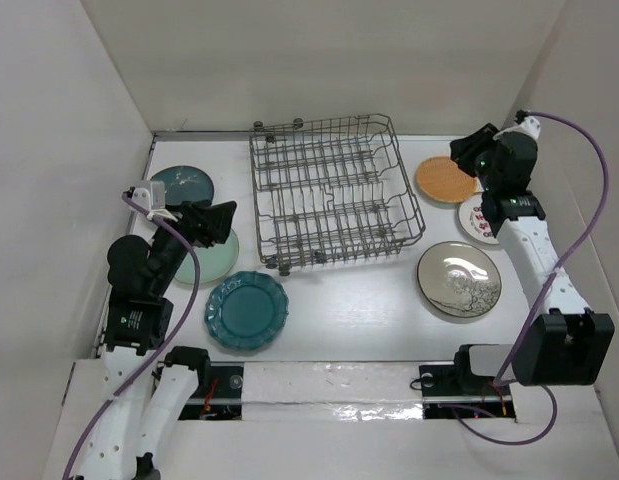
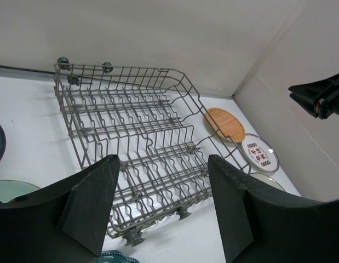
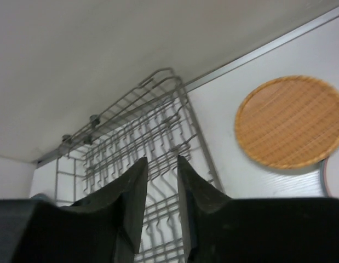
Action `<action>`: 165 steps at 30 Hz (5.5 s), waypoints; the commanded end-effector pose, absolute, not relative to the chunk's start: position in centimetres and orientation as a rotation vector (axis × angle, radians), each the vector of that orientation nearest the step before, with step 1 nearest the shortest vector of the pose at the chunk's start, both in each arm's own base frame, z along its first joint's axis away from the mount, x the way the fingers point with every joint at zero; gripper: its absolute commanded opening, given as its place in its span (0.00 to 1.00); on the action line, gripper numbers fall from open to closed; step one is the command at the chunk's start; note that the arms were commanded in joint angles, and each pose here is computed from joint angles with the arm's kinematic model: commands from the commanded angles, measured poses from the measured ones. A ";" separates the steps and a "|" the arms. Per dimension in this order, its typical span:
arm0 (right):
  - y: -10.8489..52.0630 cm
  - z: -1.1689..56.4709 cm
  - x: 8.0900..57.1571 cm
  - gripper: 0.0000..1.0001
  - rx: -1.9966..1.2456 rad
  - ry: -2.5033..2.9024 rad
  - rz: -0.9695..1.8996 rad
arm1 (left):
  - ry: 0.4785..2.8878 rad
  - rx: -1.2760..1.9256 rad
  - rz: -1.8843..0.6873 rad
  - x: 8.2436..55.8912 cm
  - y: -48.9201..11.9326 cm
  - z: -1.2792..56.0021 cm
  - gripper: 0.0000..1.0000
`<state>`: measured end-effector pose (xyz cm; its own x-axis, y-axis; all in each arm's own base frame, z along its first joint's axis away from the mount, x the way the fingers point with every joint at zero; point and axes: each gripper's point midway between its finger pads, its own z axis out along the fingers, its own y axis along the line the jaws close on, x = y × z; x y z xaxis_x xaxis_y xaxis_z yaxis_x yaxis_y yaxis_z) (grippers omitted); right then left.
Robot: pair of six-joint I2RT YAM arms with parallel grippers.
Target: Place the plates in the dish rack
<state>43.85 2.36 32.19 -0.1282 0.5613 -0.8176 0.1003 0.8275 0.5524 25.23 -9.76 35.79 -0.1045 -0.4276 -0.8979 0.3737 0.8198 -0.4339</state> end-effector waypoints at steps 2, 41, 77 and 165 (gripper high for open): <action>-2.3 32.2 47.1 0.52 0.586 1.589 0.411 | 1.498 -0.001 -0.676 25.6 -10.2 36.0 0.62; -14.9 8.2 56.8 0.61 0.497 2.201 0.400 | 1.497 0.076 -0.637 23.7 -11.5 35.0 0.51; -14.6 20.8 58.0 0.00 0.541 1.776 0.489 | 1.526 0.054 -0.629 24.4 -11.5 34.1 0.52; 14.5 23.4 51.8 0.55 0.075 1.946 -0.190 | 1.552 0.037 -0.624 24.6 -11.4 33.3 0.51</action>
